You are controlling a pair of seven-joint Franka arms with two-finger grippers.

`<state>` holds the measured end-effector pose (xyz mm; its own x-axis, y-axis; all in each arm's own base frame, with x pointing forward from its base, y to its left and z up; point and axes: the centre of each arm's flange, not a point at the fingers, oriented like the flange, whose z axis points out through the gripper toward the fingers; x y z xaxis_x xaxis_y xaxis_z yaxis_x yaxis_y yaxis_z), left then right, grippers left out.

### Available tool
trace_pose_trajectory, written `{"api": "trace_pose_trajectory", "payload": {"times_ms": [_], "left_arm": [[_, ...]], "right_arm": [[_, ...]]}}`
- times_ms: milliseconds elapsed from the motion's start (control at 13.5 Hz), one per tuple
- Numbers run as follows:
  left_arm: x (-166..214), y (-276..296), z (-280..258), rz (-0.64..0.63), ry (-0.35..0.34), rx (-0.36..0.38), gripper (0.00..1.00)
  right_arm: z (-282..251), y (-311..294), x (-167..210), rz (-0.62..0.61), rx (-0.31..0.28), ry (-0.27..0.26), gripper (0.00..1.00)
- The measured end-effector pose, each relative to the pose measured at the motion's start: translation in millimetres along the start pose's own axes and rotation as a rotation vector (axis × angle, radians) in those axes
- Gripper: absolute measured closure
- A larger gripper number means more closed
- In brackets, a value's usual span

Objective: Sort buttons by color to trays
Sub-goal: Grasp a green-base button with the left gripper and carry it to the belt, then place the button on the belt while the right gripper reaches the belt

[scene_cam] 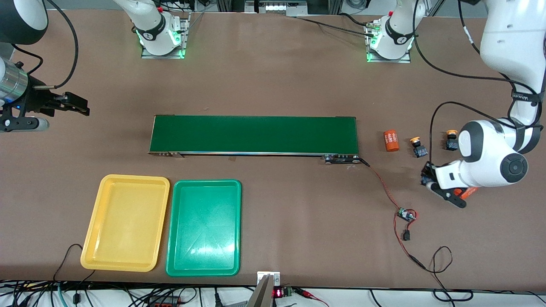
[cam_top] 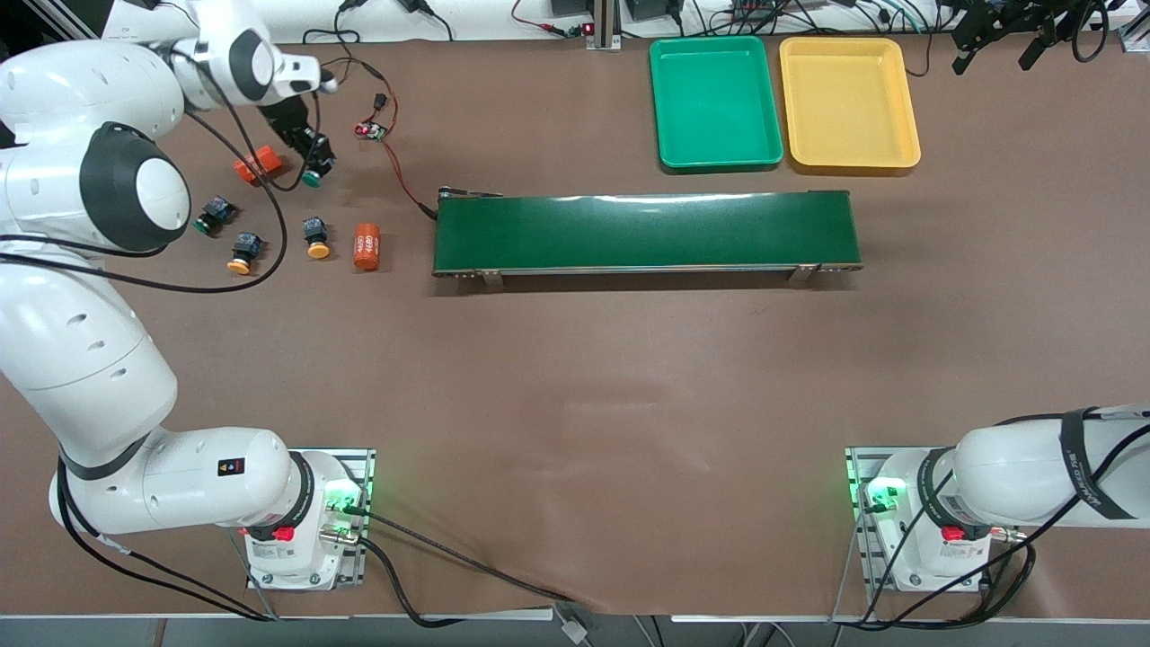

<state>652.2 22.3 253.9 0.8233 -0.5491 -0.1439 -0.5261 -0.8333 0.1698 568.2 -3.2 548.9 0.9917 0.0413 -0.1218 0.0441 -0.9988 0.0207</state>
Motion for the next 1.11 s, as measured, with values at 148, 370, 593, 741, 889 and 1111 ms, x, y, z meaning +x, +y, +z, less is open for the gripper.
{"api": "trace_pose_trajectory", "payload": {"times_ms": [148,370,593,741,889,1111], "left_arm": [[20,68,-19,-0.031,-0.029,-0.05,0.61],[37,183,-37,-0.14,-0.045,-0.038,0.61],[36,270,-38,-0.228,-0.062,-0.031,0.61],[33,308,-26,-0.266,-0.05,-0.042,0.61],[32,334,-8,-0.286,-0.021,-0.036,0.61],[29,347,17,-0.29,0.037,-0.032,0.61]], "right_arm": [[1,0,0,-0.001,0.0,-0.001,0.0],[1,-1,0,-0.001,0.0,-0.003,0.0],[2,0,0,-0.001,0.001,-0.003,0.0],[2,-1,0,-0.001,0.001,-0.005,0.0],[3,-1,0,-0.001,0.001,-0.007,0.0],[4,-1,0,-0.001,0.001,-0.009,0.0]]}}
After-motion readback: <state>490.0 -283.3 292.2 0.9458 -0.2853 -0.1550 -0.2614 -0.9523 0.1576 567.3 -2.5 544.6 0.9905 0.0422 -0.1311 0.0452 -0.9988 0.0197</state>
